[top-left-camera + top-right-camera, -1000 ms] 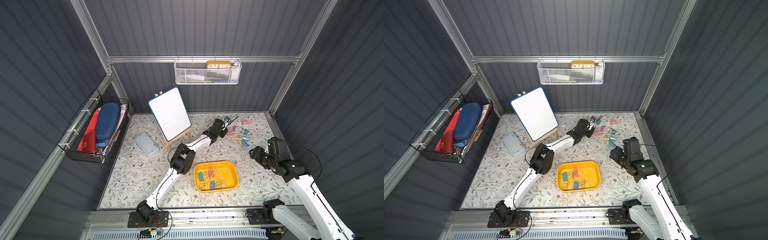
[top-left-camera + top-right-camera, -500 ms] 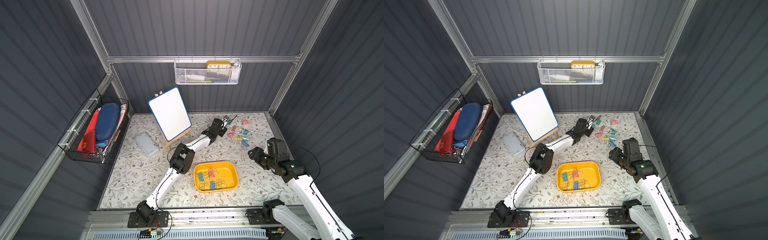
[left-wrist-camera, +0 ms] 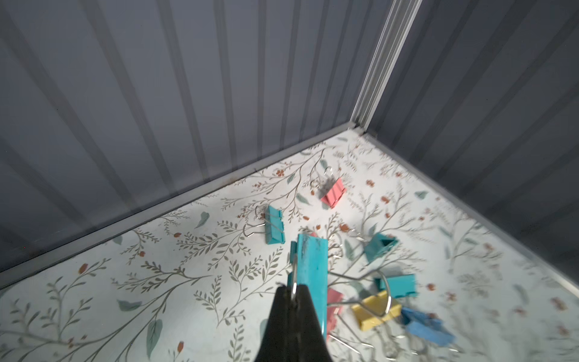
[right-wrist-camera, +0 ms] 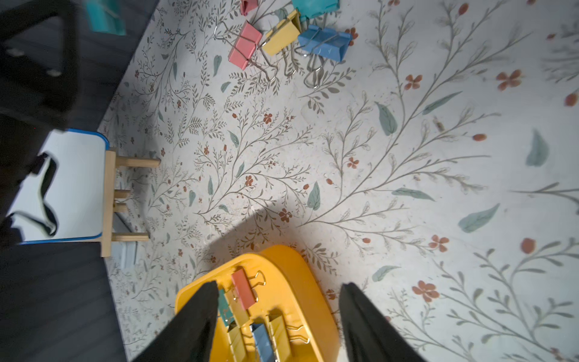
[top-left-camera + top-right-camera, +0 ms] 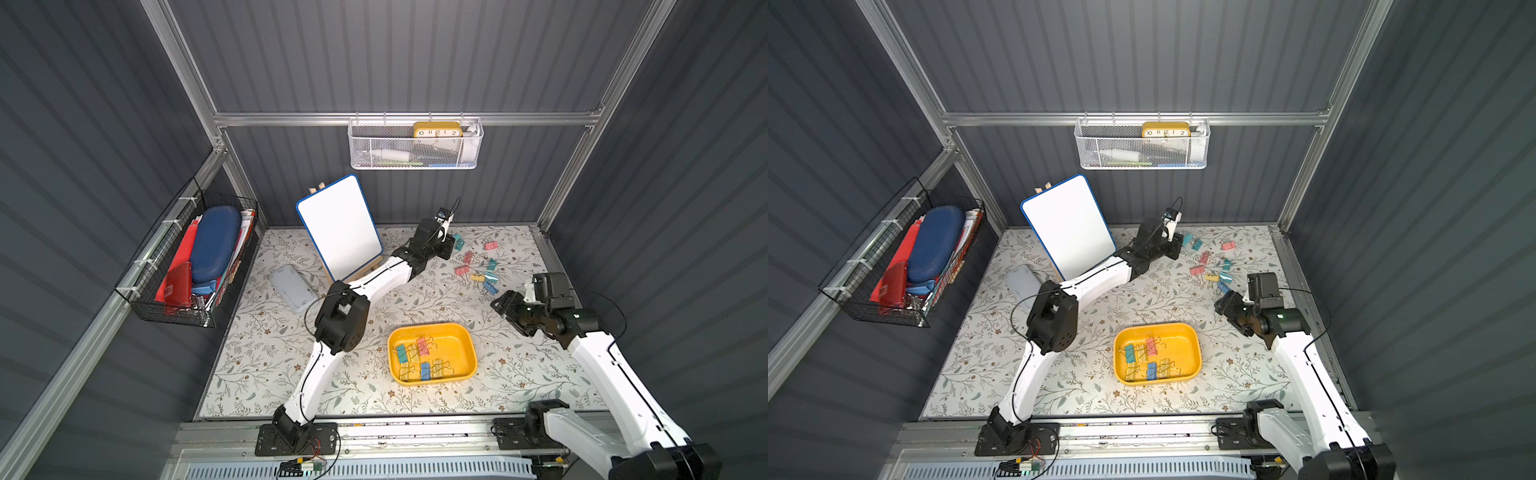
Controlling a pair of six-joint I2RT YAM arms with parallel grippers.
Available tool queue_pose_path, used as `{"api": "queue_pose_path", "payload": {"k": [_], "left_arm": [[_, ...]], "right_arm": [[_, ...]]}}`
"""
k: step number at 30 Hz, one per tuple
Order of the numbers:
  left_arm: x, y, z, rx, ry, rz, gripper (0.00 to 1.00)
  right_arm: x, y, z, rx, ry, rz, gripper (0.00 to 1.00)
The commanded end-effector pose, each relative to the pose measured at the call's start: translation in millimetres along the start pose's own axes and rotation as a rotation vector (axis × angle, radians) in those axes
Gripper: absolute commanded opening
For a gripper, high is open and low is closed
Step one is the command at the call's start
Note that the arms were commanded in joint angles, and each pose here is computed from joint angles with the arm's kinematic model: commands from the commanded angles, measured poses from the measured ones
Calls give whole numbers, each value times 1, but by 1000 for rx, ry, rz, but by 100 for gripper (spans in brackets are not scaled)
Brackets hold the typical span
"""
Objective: Put the binder clips in the storage box
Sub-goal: Pick up the binder clip at the center of the board, then place the binder clip in the storage box.
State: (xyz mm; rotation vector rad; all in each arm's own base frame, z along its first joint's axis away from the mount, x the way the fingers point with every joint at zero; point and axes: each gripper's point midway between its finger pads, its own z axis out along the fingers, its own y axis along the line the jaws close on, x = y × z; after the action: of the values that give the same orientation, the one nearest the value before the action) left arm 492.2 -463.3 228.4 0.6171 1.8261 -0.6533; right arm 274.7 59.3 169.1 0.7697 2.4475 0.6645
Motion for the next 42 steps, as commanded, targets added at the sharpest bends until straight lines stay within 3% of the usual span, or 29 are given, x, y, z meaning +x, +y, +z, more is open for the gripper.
{"api": "queue_pose_path", "payload": {"k": [1,4,8,11,14,15,17,24,31,42], "left_arm": [[-31,-39,-56,9,-22,-172,0],[-20,-78,-96,-3,13,-241,0],[20,-118,-143,-88,102,-343,0],[51,-143,-167,-124,160,-374,0],[106,-171,-174,-147,267,-370,0],[142,-174,-179,-185,331,-370,0],[173,-181,-181,-205,374,-370,0],[214,-166,-187,-305,369,-405,0],[262,-136,-199,-450,432,-390,0],[262,-104,-199,-667,358,-309,0]], "right_arm": [[-2,25,-1,-152,38,-16,84],[-4,33,5,-227,32,-11,98],[-8,36,8,-246,14,10,99],[-12,21,9,-162,-14,40,99],[-19,-5,11,-44,-84,134,99],[-21,-16,11,8,-110,168,99],[-21,-27,9,55,-133,204,99],[-16,-35,1,60,-169,221,99],[-15,-36,-10,62,-194,202,99],[-12,-26,-14,31,-166,162,99]]}}
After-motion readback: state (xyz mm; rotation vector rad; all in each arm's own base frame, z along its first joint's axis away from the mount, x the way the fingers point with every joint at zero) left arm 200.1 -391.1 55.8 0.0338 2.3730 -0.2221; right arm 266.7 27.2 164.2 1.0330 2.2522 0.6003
